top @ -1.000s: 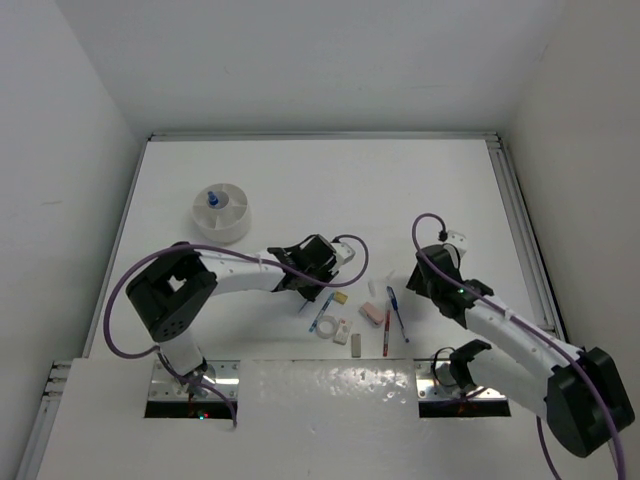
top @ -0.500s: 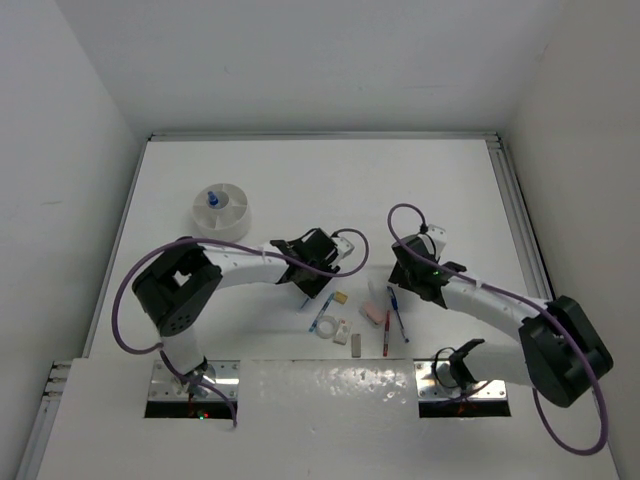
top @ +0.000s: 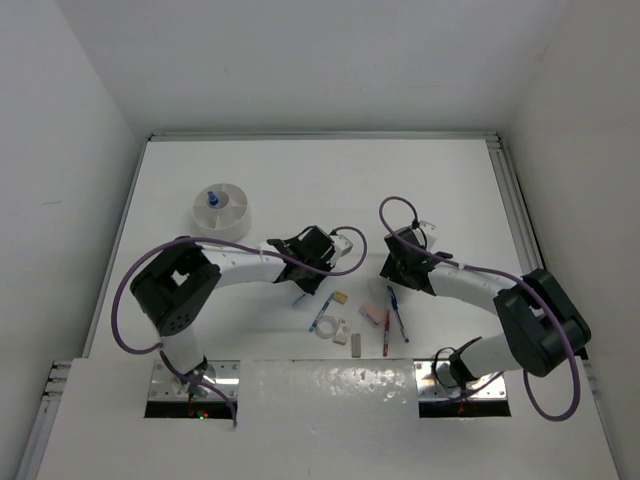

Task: Sort the stationery into containers
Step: Pick up the pen from the center of the board, then close the pen cap on the pen.

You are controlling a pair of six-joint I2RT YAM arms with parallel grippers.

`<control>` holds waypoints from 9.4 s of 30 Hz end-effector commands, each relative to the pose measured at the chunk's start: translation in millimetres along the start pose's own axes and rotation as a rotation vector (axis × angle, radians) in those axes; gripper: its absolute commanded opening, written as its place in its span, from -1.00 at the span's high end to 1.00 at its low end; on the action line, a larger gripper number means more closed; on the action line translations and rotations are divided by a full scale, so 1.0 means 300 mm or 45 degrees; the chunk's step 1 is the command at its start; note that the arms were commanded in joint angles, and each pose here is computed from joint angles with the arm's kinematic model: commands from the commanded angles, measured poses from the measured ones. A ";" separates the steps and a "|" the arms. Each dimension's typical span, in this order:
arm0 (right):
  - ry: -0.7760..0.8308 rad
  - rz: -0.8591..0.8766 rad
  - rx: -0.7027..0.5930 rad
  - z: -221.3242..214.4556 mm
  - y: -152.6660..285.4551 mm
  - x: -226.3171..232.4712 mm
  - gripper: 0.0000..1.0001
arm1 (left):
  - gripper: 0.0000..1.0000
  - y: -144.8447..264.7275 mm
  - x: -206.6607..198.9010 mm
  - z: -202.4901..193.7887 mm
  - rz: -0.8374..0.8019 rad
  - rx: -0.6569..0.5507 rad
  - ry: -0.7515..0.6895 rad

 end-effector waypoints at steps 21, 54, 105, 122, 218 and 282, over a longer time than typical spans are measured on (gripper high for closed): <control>-0.113 -0.089 -0.055 0.054 -0.067 0.001 0.69 | 1.00 0.103 0.008 -0.077 -0.073 0.055 -0.136; 0.511 1.866 -0.861 0.667 1.037 0.828 1.00 | 1.00 0.971 0.154 0.648 -0.039 -1.659 -0.318; 0.531 2.044 -0.843 0.508 1.081 0.821 1.00 | 1.00 0.944 0.154 0.617 -0.165 -1.747 0.012; 0.490 2.005 -0.815 0.494 1.043 0.798 1.00 | 1.00 0.949 0.154 0.621 -0.158 -1.757 0.012; 0.385 1.981 -0.781 0.465 1.004 0.805 1.00 | 1.00 0.954 0.143 0.621 -0.105 -1.749 -0.075; 0.515 1.622 -0.402 0.145 0.628 0.640 1.00 | 1.00 1.038 0.218 0.663 0.032 -1.888 -0.133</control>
Point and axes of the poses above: each gripper's point midway between its finger pads, its own y axis back along the fingers, its own x axis along the line the jaws close on, z = x × y, the point moved 3 cm from there along y, back along the fingers, and after that the axes turned 15 degrees about -y, right-handed, at the moved point
